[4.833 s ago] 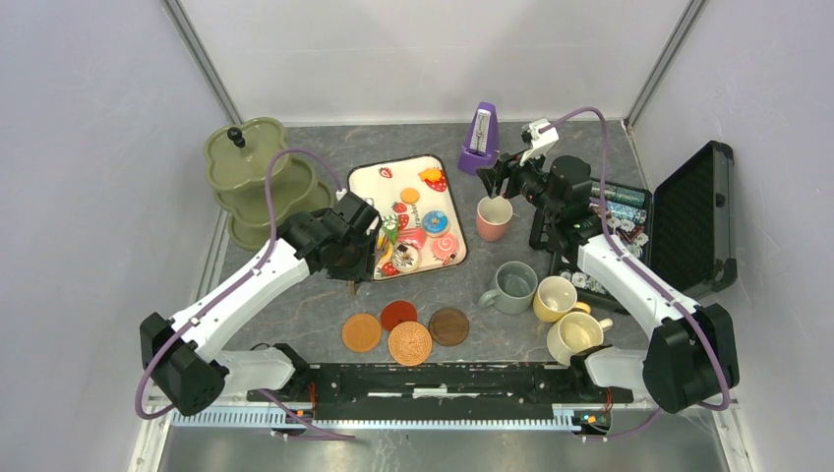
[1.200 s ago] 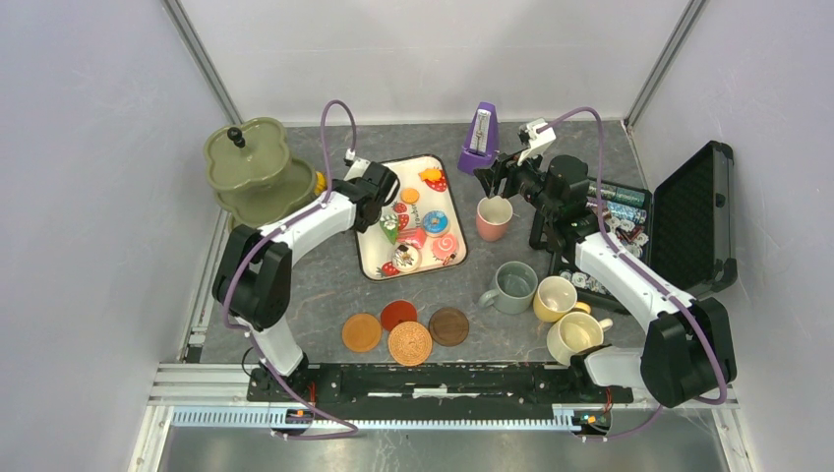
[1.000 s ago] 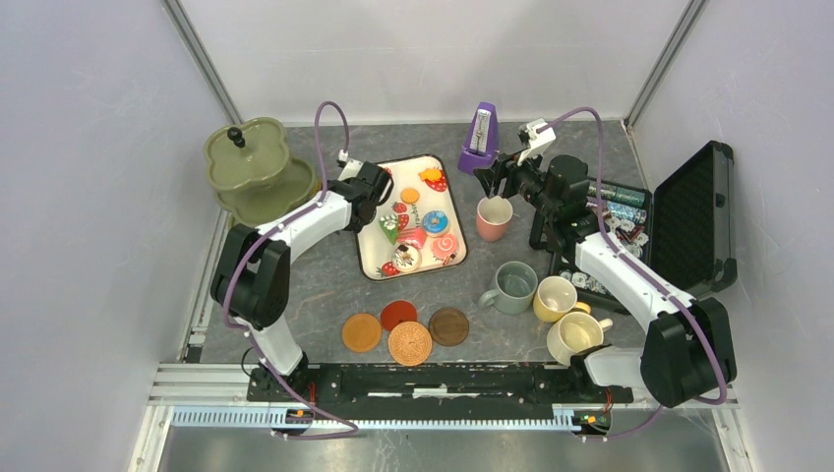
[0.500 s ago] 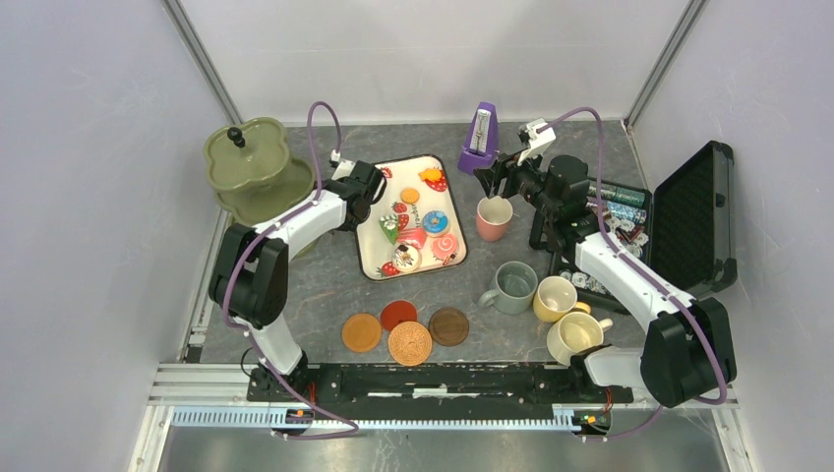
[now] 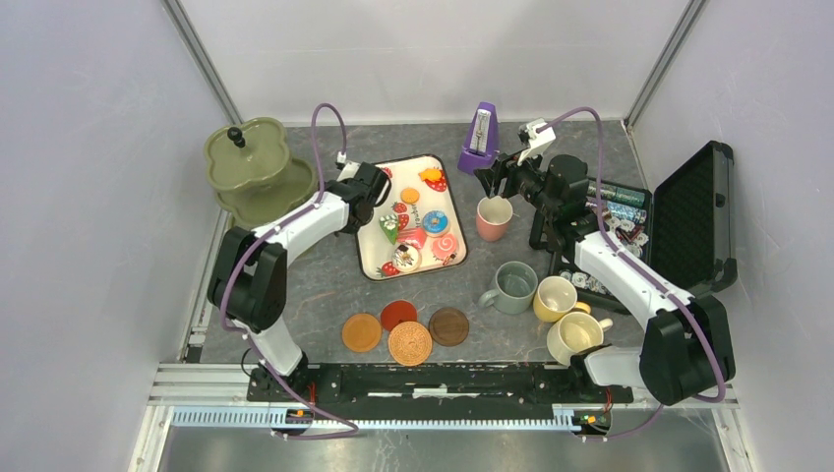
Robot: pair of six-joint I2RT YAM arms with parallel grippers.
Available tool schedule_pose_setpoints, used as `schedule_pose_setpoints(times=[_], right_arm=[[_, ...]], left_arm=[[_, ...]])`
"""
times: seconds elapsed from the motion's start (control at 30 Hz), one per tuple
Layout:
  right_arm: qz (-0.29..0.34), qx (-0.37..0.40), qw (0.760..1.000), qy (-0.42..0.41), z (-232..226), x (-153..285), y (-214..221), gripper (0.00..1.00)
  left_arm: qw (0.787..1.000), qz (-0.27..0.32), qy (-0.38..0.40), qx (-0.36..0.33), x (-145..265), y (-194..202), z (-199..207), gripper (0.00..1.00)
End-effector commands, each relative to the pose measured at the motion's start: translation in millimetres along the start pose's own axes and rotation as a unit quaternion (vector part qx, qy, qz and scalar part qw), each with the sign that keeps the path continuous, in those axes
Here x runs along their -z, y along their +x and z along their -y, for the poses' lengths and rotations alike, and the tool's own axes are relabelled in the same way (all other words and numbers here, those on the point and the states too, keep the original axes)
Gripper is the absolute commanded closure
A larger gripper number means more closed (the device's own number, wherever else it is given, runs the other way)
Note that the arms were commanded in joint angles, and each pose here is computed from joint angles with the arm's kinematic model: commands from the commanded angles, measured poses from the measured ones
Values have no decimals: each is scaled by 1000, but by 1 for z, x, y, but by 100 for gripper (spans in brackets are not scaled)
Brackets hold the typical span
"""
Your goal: Serve the afternoon tea
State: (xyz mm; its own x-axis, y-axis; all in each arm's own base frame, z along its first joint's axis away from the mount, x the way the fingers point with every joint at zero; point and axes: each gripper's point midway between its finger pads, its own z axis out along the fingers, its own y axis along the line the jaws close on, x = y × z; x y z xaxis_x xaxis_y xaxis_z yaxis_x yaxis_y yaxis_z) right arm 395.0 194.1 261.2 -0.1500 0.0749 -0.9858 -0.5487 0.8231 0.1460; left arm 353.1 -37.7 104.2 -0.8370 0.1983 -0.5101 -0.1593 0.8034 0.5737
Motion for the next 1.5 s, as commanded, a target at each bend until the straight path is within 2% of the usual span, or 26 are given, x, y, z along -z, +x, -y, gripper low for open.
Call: schedule_pose_setpoints(times=[0.0,0.37,0.53,0.67,0.83,1.17,1.3,1.47], right_arm=[[22,6,1000,-9,-2,-2,-11,33],[23,5,1000,-8,-2,-2,-12,33],[19,3,1000,-9,-2,-3,-10,33],[18,2,1000,-8,-1,-4,-9,33],[18,1,1000,-9,-1,-4,-9,33],[18,4,1000,-7,-1,-2,-12,33],[18,9,1000,-7,-2,0,-14,31],[20,18,999,-16,-5,3,-15,23]], left_arm=[[997,39,43,55,32,-25,2,44],[978,45,181,90,88,-18,22,46],[953,32,285,96,128,-6,31,46],[934,22,341,101,157,9,23,45],[899,8,425,107,199,28,14,43],[873,-47,476,93,227,70,11,43],[876,-52,474,70,230,76,21,42],[882,-56,465,44,223,84,33,42]])
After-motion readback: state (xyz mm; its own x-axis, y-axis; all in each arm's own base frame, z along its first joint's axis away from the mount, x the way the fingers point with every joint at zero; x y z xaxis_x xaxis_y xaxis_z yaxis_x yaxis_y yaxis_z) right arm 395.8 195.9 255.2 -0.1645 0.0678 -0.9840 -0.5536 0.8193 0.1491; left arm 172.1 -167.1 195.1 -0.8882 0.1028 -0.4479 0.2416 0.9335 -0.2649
